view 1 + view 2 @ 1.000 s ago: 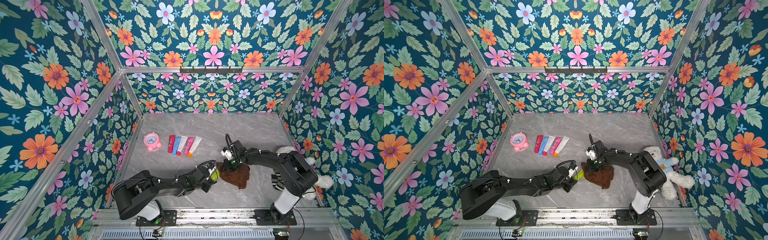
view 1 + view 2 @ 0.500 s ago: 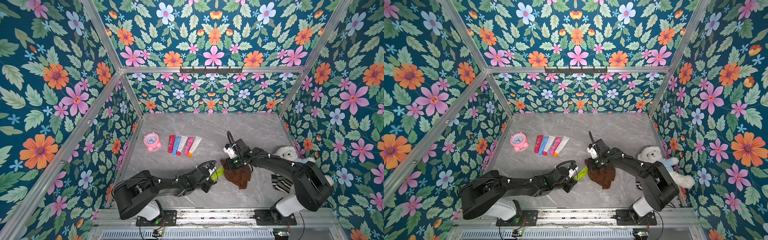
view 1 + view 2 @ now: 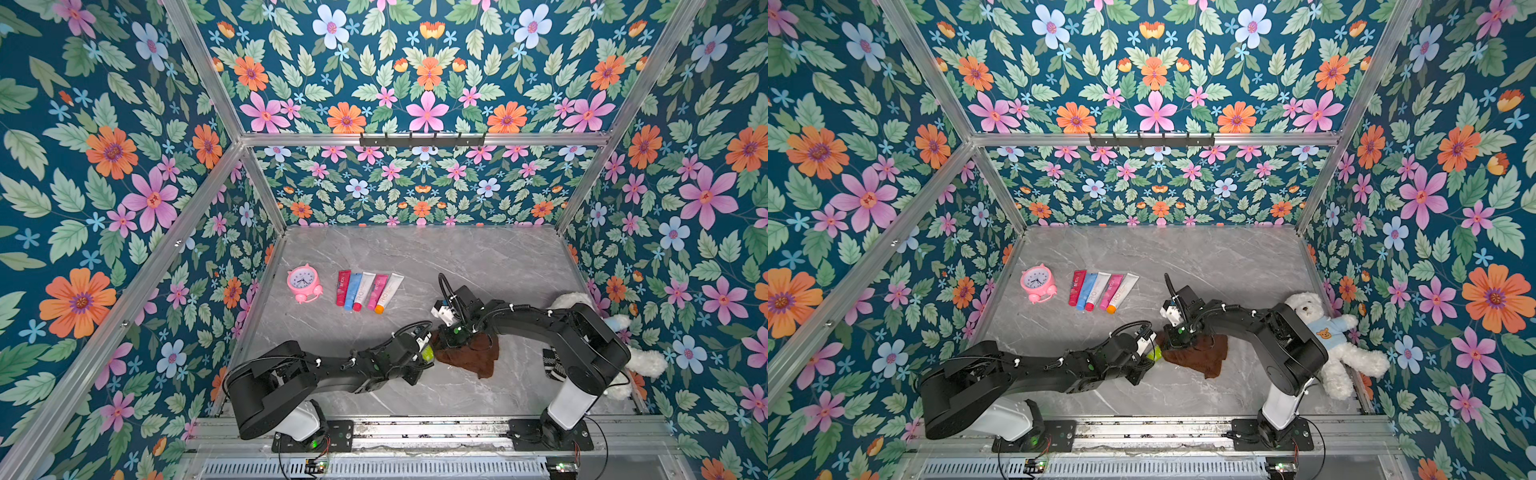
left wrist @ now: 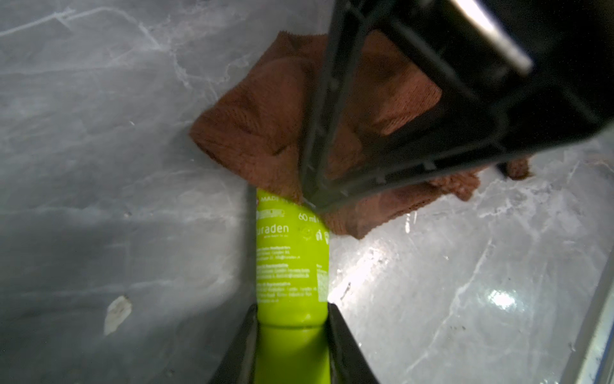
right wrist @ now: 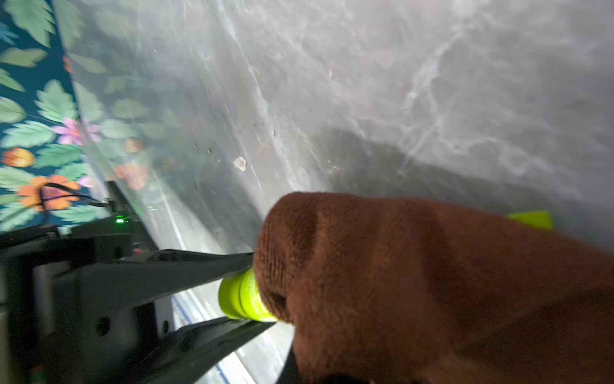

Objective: Wipe the surface of the toothpaste tube
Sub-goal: Wipe the dirt from the toothpaste tube.

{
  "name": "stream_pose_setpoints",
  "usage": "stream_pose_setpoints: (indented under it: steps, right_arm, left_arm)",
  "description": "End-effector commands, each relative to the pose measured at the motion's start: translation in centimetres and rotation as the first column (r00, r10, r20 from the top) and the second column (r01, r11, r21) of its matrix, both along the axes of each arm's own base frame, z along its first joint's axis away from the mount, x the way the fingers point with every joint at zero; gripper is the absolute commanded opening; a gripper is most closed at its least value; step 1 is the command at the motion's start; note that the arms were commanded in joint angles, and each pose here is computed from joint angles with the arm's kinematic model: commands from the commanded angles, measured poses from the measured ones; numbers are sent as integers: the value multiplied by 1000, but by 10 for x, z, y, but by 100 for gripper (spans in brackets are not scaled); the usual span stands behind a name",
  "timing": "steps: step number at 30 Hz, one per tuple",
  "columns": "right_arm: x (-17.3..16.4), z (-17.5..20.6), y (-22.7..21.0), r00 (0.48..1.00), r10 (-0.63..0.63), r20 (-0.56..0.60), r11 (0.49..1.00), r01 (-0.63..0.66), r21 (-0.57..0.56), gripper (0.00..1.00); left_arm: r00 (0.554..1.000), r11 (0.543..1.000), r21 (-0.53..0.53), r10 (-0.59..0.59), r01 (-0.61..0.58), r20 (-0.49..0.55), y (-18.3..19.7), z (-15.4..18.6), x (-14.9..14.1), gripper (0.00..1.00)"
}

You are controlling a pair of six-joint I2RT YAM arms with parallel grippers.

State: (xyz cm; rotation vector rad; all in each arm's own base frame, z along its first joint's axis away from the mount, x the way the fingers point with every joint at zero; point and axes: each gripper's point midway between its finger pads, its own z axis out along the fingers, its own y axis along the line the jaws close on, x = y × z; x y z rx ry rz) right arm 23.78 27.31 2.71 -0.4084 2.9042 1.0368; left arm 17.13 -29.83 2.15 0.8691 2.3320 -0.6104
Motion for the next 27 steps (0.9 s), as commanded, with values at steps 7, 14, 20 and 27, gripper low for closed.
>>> stream_pose_setpoints:
  steps: [7,14,20,27]
  right_arm:
    - [37,-21,-85,979,-162,126,940,192,-283,0]
    - [16,23,-36,987,-79,140,992,92,-91,0]
    - [-4,24,5,996,-6,94,1000,7,-4,0]
    - [4,-18,-18,998,-40,42,990,45,-134,0]
  left_arm:
    - [999,999,51,-7,9,-36,10,-11,-8,0]
    - [999,998,54,-9,11,-39,10,-12,-8,0]
    - [999,998,61,-11,14,-44,8,-13,-8,0]
    - [999,998,59,-2,4,-37,10,-11,-7,0]
